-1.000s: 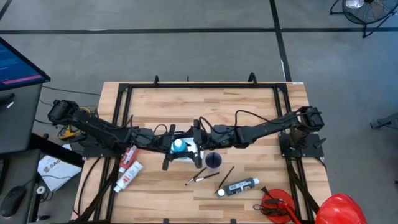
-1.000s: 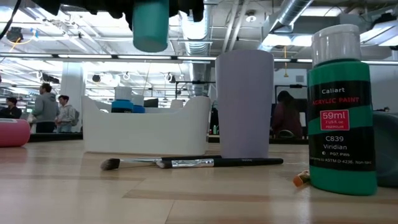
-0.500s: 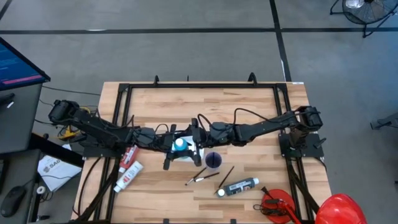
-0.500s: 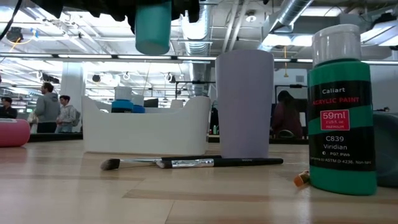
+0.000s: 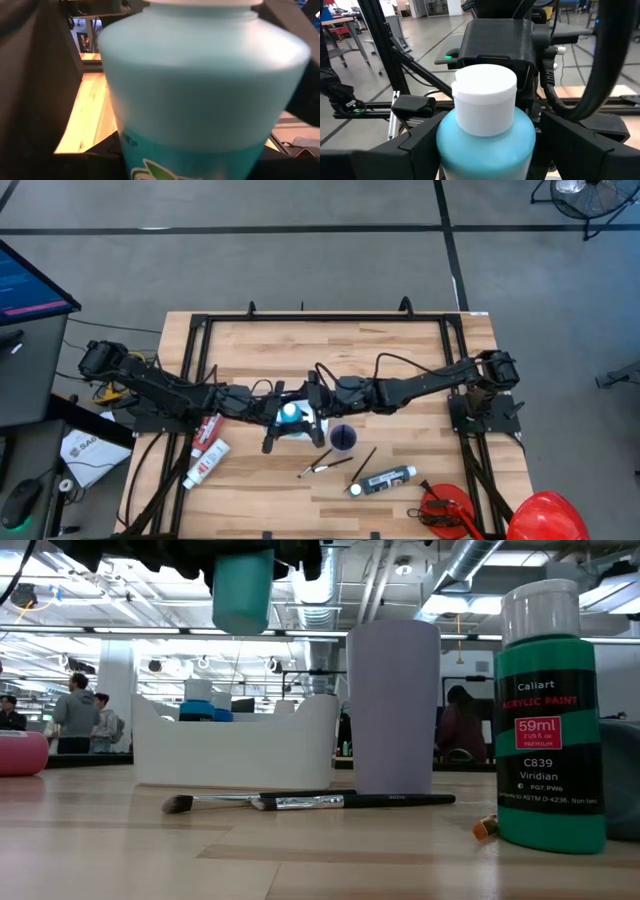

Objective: Pick & Place Paint Supplies
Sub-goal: Put the light blue paint bottle into the white bin

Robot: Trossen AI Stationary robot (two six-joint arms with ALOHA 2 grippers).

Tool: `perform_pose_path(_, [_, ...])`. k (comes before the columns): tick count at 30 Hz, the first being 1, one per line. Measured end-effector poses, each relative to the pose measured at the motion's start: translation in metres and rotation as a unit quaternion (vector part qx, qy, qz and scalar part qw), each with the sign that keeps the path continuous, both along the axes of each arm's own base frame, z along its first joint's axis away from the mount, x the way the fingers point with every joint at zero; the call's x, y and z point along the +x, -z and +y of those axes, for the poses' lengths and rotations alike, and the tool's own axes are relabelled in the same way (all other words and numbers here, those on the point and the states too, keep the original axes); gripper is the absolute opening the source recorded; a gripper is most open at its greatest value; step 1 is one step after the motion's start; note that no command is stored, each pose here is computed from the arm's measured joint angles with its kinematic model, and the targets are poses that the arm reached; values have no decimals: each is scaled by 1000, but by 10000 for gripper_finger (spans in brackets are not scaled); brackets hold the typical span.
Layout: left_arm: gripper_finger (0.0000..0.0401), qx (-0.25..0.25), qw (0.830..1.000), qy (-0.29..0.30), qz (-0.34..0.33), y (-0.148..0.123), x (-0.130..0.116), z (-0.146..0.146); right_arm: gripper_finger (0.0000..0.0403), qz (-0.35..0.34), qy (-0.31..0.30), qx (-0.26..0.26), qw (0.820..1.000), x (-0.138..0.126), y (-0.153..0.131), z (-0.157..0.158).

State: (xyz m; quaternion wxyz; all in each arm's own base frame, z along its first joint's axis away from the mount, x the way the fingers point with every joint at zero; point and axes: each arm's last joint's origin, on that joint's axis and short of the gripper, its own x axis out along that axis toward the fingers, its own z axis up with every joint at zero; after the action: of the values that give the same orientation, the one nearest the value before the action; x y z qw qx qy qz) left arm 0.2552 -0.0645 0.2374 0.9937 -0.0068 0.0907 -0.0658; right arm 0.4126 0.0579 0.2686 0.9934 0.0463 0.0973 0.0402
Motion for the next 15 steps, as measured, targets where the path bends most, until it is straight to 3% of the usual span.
perform_pose_path(6, [173,3,1000,1,13,3,-1,0,302,43,-16,34,998,1,-2,-4])
perform_pose_path(15, [173,4,1000,6,29,7,0,-1,301,111,-27,0,993,-2,2,4])
